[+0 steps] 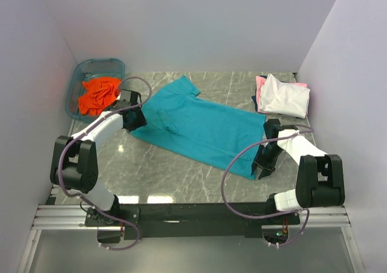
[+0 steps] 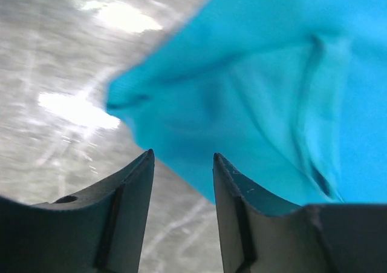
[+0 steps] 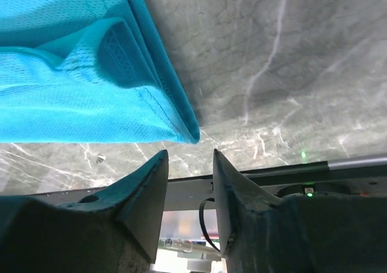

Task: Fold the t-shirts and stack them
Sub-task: Fold the tshirt

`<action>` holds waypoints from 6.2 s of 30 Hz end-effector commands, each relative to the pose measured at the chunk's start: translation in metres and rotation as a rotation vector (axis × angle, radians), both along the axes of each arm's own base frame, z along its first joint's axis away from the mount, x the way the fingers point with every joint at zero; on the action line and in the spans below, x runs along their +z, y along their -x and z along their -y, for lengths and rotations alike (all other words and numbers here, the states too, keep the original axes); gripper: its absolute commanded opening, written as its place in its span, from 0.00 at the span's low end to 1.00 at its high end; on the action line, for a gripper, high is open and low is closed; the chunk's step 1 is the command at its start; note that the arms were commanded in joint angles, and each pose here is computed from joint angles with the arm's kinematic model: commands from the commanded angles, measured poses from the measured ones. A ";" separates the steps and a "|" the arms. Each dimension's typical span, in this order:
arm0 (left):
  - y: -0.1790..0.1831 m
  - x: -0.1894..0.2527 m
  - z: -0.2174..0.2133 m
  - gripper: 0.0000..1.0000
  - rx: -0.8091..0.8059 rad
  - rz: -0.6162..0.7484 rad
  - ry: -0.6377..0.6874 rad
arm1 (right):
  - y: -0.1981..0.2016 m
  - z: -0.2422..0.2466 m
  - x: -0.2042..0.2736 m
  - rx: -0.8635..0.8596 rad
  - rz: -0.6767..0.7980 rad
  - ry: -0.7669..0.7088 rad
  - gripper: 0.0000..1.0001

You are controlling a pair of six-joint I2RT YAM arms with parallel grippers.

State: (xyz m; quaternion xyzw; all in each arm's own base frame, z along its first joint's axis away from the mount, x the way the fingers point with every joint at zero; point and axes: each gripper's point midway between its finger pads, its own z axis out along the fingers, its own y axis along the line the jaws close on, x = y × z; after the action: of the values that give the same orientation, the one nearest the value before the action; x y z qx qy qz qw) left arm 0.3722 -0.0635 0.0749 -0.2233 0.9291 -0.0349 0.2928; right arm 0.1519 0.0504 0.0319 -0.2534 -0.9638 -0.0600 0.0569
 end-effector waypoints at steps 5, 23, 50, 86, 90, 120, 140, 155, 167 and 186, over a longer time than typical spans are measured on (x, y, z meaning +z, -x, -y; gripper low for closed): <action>0.011 0.032 0.058 0.51 -0.112 0.076 0.093 | -0.031 0.005 0.032 -0.007 0.131 0.039 0.44; -0.008 -0.005 0.143 0.54 -0.324 0.016 0.346 | -0.055 -0.006 0.052 0.018 0.234 -0.027 0.44; -0.047 -0.012 0.171 0.55 -0.396 0.042 0.341 | -0.052 -0.007 0.048 0.051 0.213 -0.033 0.44; -0.068 0.041 0.163 0.58 -0.404 0.143 0.299 | -0.096 -0.032 0.040 0.127 0.250 -0.157 0.43; -0.068 0.033 0.152 0.58 -0.395 0.141 0.313 | -0.109 -0.039 0.029 0.150 0.233 -0.166 0.43; 0.004 -0.061 0.085 0.58 -0.169 -0.056 0.211 | -0.059 -0.044 -0.033 0.200 0.026 -0.117 0.43; 0.102 -0.062 0.062 0.58 -0.017 -0.136 0.270 | -0.014 -0.035 -0.038 0.186 -0.007 -0.068 0.43; 0.138 -0.054 0.049 0.58 0.043 -0.136 0.275 | 0.000 -0.034 -0.035 0.146 -0.028 -0.046 0.43; 0.159 -0.048 0.044 0.58 0.058 -0.137 0.288 | 0.012 -0.029 -0.035 0.116 -0.036 -0.021 0.43; 0.113 0.041 0.047 0.61 0.022 0.108 0.288 | -0.063 -0.023 0.029 0.134 0.183 0.055 0.45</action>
State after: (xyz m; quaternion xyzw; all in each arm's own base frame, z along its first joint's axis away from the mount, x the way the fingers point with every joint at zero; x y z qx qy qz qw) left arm 0.2314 -0.1093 0.0826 -0.2796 0.9107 -0.1676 0.2536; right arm 0.1832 0.0841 0.0331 -0.1968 -0.9771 -0.0732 0.0352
